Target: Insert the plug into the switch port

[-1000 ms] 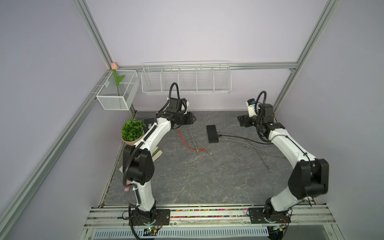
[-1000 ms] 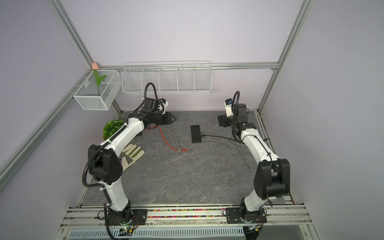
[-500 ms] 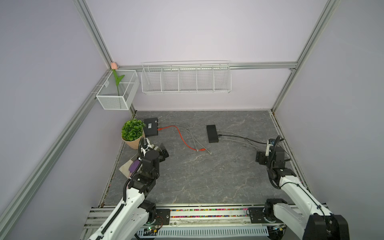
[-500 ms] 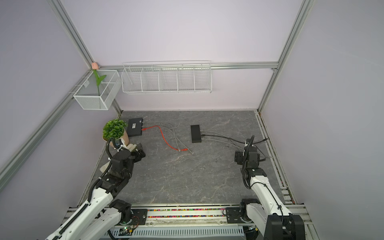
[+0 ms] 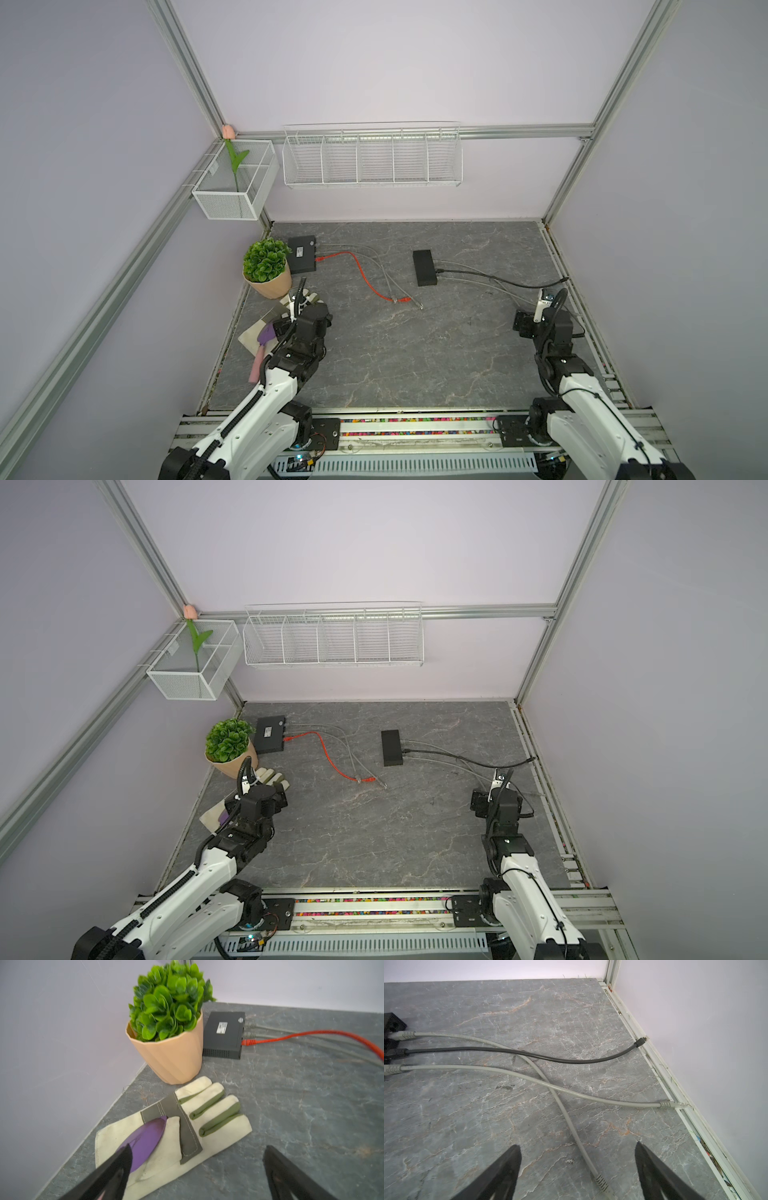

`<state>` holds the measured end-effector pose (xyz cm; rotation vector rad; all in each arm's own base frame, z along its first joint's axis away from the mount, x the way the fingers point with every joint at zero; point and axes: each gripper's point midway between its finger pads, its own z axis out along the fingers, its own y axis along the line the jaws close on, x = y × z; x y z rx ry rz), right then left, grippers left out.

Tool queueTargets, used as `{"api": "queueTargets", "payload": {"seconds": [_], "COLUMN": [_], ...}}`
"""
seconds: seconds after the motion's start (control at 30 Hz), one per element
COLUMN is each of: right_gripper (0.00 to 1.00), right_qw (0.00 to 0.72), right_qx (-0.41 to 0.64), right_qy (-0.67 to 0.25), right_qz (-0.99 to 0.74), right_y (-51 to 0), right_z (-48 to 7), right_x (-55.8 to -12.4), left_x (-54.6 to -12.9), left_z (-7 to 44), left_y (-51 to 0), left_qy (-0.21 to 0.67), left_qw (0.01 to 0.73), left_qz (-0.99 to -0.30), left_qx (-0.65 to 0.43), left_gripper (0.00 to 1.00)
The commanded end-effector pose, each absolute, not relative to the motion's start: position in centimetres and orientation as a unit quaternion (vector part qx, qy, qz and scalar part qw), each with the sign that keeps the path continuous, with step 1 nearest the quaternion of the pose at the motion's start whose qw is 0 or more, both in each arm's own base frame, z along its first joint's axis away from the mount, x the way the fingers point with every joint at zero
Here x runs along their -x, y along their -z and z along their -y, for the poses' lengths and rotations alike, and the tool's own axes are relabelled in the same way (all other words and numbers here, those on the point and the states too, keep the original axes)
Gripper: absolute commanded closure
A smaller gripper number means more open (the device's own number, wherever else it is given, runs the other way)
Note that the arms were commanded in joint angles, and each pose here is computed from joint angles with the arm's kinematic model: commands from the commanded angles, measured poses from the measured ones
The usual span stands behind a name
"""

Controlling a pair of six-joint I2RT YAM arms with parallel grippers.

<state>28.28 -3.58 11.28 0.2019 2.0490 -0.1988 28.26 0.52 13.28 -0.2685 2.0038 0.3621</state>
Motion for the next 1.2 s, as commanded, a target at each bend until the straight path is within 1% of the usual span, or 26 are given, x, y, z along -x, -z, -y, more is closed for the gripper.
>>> {"api": "queueTargets", "payload": {"seconds": [0.0,0.17,0.3,0.5,0.67,0.83,0.97,1.03,1.17], "right_gripper": [0.11,0.11,0.11,0.11,0.11,0.11,0.11,0.11,0.11], "right_qw": [0.527,0.537,0.548,0.562,0.571,0.575,0.573,0.571,0.591], "right_qx": [-0.083,-0.084,-0.077,-0.056,-0.051,-0.041,-0.049,-0.048,-0.058], "right_qy": [0.075,0.081,0.082,0.074,0.07,0.062,0.073,0.077,0.084], "right_qz": [-0.842,-0.836,-0.829,-0.822,-0.816,-0.815,-0.815,-0.816,-0.8], "right_y": [-11.6,-11.8,-12.0,-12.2,-12.1,-11.8,-10.5,-9.9,-10.3], "right_z": [3.4,3.6,3.5,2.8,2.5,2.0,2.5,2.4,2.7], "right_x": [-28.0,-29.0,-30.6,-33.6,-36.1,-38.2,-38.8,-39.1,-38.1], "left_x": [-28.7,-29.1,-29.8,-31.2,-32.9,-34.5,-35.8,-36.5,-36.1], "left_z": [-0.2,0.1,0.2,0.3,0.4,0.3,0.1,0.0,-0.1], "left_y": [-13.4,-13.3,-14.1,-14.7,-15.0,-15.2,-15.2,-14.9,-15.0], "left_qy": [-0.148,-0.147,-0.141,-0.142,-0.105,-0.094,-0.087,-0.078,-0.068], "left_qw": [0.528,0.527,0.559,0.588,0.613,0.63,0.641,0.628,0.635], "left_qz": [-0.83,-0.832,-0.812,-0.791,-0.776,-0.762,-0.754,-0.766,-0.761], "left_qx": [0.1,0.09,0.091,0.093,0.105,0.113,0.117,0.117,0.115], "left_gripper": [0.02,0.02,0.02,0.02,0.02,0.02,0.01,0.01,0.01]}}
